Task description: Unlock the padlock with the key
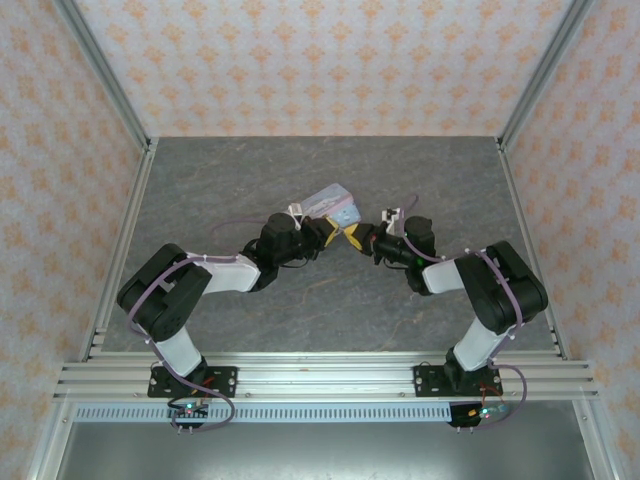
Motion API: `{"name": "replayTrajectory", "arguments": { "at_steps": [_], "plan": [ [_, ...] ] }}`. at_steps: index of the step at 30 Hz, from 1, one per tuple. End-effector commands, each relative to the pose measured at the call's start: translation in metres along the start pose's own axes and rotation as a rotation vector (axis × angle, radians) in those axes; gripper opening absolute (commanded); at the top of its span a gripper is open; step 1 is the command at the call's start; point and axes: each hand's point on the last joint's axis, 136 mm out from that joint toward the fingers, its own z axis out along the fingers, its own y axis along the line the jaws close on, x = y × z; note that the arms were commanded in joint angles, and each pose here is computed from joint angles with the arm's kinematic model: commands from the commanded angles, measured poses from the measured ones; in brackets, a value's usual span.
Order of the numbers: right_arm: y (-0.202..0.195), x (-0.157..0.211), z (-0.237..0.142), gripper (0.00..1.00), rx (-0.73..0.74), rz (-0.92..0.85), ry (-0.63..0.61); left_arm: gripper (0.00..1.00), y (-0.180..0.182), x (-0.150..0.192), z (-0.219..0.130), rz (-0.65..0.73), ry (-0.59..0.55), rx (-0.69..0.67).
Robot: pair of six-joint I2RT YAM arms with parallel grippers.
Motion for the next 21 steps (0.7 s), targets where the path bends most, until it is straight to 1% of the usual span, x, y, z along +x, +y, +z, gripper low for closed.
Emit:
{"name": "replayTrajectory", "arguments": {
  "at_steps": [1, 12, 15, 21],
  "plan": [
    [0.0275, 0.0033, 0.0117, 0.0, -0.074, -0.082, 0.048, 0.0, -0.0509, 0.0468, -0.0058, 0.051, 0.193, 0.18],
    [0.0273, 0.0063, 0.0149, 0.0, -0.066, -0.107, 0.084, 0.0, -0.0516, 0.0495, -0.0061, 0.061, 0.207, 0.174],
    [0.0235, 0.0059, 0.016, 0.0, -0.042, -0.128, 0.092, 0.0, -0.0502, 0.0501, -0.0074, 0.068, 0.208, 0.164],
    [0.0269, 0.0061, 0.0173, 0.0, -0.043, -0.195, 0.104, 0.0, -0.0493, 0.0508, -0.0082, 0.073, 0.212, 0.157]
  ]
}}
